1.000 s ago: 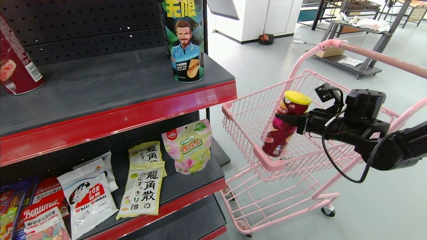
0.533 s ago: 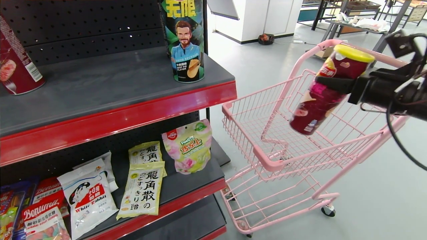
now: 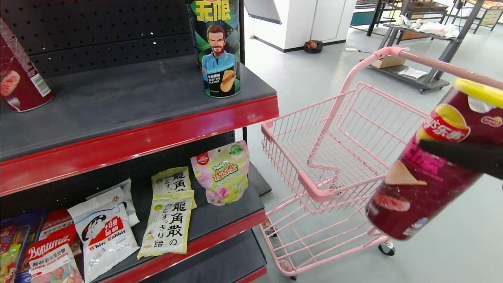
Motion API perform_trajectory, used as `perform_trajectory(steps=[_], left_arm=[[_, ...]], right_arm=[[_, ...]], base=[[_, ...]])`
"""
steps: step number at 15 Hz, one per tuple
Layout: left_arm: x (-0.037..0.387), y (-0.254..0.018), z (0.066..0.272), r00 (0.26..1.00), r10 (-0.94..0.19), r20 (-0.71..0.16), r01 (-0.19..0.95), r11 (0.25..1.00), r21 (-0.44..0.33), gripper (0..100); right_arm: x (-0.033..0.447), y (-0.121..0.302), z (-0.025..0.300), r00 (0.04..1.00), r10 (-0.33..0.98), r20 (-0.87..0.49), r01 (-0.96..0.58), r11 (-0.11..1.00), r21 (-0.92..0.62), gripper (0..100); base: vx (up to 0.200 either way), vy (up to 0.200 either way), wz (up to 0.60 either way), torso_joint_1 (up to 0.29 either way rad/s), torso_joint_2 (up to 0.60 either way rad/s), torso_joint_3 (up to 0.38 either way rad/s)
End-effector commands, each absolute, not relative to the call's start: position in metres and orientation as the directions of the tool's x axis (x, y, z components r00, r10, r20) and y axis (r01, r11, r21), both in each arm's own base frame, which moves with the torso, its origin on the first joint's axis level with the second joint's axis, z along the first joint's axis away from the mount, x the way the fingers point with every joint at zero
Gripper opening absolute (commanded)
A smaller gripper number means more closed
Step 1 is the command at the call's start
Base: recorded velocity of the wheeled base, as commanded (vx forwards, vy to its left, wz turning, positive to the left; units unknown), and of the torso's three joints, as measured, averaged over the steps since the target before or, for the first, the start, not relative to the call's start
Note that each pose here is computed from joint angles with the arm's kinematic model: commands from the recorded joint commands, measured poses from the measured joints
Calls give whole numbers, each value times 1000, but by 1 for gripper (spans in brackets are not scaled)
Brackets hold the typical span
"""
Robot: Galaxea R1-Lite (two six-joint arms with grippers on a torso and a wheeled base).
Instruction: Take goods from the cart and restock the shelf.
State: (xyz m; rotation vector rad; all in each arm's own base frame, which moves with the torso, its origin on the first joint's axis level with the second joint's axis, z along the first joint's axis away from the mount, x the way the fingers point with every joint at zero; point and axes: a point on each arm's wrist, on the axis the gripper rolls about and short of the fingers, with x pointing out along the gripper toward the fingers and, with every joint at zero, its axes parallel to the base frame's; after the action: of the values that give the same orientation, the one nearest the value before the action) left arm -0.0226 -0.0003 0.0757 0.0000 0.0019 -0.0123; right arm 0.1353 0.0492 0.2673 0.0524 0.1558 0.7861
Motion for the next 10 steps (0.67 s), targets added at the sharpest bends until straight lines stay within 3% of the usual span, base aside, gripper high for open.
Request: perform_trajectory(steps=[1, 3, 10], left_arm=[[-23, 0, 76, 1000, -14, -2, 14, 1000, 0, 100], [-23, 0, 76, 1000, -12, -2, 12, 1000, 0, 100], [-23, 0, 76, 1000, -14, -2, 14, 1000, 0, 100]], right_arm=[[130, 54, 257, 654, 742, -145, -737, 669, 98, 0], [138, 52, 249, 681, 709, -185, -716, 697, 35, 0], [184, 64, 238, 707, 660, -253, -677, 735, 25, 0]], base=[[0, 0, 0, 0, 0, 0], [0, 0, 0, 0, 0, 0], [-200, 0, 0, 4, 3, 2]])
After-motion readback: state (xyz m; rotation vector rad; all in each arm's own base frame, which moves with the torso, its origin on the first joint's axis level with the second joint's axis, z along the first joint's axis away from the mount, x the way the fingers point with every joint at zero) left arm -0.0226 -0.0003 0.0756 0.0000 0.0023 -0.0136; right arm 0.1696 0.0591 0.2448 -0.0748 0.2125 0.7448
